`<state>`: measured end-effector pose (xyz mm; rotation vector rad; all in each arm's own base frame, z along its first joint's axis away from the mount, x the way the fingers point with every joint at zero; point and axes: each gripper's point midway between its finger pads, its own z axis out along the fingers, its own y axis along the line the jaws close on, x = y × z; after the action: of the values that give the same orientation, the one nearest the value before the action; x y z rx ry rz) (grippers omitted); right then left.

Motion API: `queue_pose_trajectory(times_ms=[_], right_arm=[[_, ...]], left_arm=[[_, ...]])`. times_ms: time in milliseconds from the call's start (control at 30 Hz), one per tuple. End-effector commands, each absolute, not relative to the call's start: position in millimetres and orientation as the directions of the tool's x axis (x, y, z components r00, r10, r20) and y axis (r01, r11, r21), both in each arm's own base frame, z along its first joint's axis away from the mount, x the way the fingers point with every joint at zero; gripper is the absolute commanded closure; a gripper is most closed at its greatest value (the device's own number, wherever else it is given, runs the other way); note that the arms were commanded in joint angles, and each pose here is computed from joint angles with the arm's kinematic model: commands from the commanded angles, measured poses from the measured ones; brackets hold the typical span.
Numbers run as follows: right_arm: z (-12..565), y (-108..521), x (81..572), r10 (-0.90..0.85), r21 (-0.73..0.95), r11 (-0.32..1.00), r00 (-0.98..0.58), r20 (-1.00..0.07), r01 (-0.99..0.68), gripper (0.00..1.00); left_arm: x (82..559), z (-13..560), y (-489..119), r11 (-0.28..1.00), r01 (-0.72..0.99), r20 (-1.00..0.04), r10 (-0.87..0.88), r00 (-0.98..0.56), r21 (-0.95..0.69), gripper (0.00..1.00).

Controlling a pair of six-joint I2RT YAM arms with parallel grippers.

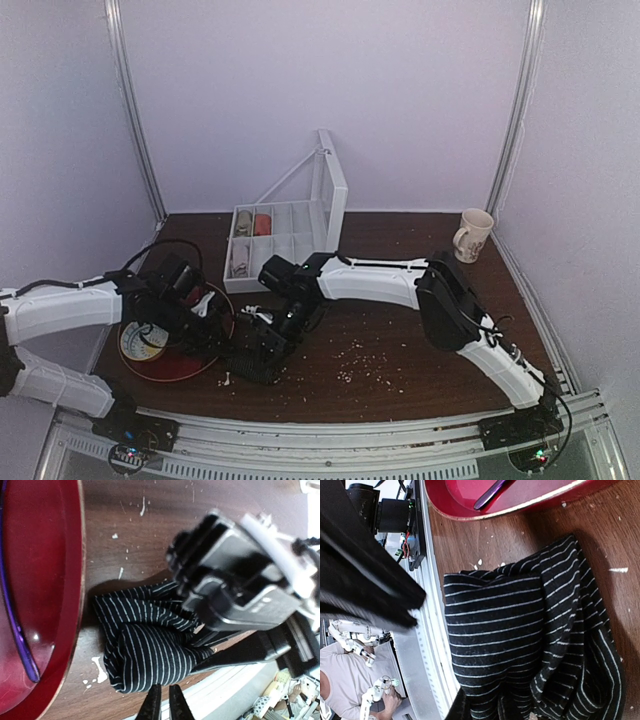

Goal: Roll the underwear
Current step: Roll the underwear at the center of the board.

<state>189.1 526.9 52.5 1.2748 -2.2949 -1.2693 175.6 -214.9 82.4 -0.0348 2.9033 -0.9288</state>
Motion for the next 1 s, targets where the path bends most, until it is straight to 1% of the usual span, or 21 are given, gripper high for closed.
queue_pose_trajectory(times_ms=[0,333,567,767,833,867,967], right_arm=[[0,511,200,-0.767,0.731,0.383,-0.635,-0.089,-0.565,1.00],[1,510,202,-0.764,0.735,0.386,-0.640,-0.083,-0.557,1.00],[-6,506,204,-0.754,0.725,0.414,-0.654,-0.066,-0.551,1.00],[-7,504,208,-0.733,0.720,0.429,-0.676,-0.075,-0.545,0.90],[-1,505,211,-0.723,0.713,0.422,-0.682,-0.107,-0.560,0.89],[2,505,214,-0.716,0.708,0.419,-0.686,-0.126,-0.568,0.87],[21,508,225,-0.681,0.697,0.401,-0.702,-0.207,-0.595,0.76]], left_arm=[[179,81,-230,0.799,0.053,-0.096,-0.005,-0.995,-0.599,0.89],[184,55,-232,0.836,0.021,-0.065,-0.017,-0.998,-0.549,0.88],[183,42,-230,0.867,0.017,-0.045,-0.006,-0.999,-0.498,0.89],[175,29,-229,0.895,0.024,-0.009,0.022,-1.000,-0.445,0.92],[174,26,-227,0.901,0.021,-0.002,0.022,-1.000,-0.433,0.93],[173,24,-226,0.905,0.021,0.002,0.024,-1.000,-0.425,0.93],[171,20,-225,0.910,0.016,0.017,0.026,-1.000,-0.414,0.94]])
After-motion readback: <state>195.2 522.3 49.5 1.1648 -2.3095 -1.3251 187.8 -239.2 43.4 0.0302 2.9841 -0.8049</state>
